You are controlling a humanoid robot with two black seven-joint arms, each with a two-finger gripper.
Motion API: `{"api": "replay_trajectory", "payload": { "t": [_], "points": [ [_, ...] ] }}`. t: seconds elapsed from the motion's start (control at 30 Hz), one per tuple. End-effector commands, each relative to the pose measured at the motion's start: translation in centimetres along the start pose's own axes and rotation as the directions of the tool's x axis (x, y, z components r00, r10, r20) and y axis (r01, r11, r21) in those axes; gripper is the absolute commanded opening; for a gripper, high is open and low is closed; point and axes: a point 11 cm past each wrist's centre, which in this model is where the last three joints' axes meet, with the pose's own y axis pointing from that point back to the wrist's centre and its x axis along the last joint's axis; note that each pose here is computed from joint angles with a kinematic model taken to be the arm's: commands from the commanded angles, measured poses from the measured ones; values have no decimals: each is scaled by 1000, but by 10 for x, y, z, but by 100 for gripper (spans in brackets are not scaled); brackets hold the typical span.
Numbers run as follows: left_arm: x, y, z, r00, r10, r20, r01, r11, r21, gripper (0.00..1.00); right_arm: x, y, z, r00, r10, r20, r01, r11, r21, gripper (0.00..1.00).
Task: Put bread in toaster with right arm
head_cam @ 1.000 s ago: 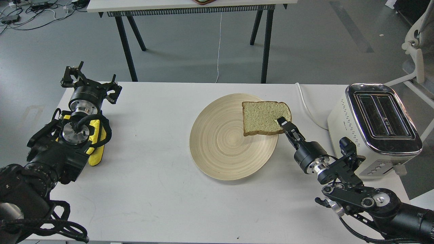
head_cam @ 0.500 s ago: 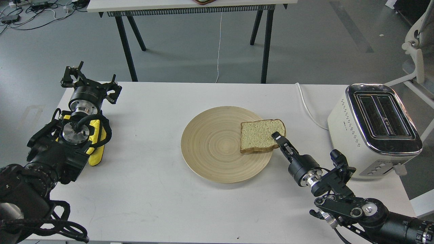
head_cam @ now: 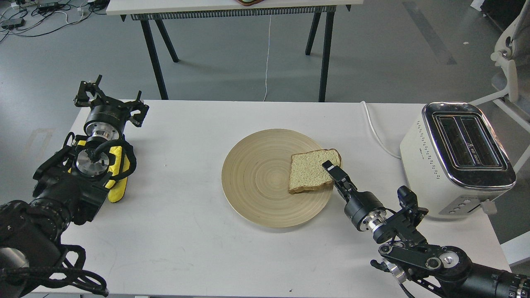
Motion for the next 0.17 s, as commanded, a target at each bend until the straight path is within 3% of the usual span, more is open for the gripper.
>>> {"api": "replay_trajectory", "payload": {
  "t": [0.0,0.13],
  "points": [
    [0,0,0,1000,0,0,0,1000,0,100,-1,-1,-15,996,37,84,-40,999,36,99],
    [0,0,0,1000,0,0,0,1000,0,100,-10,-2,-28,989,36,144,-46,997,65,98]
  ]
}}
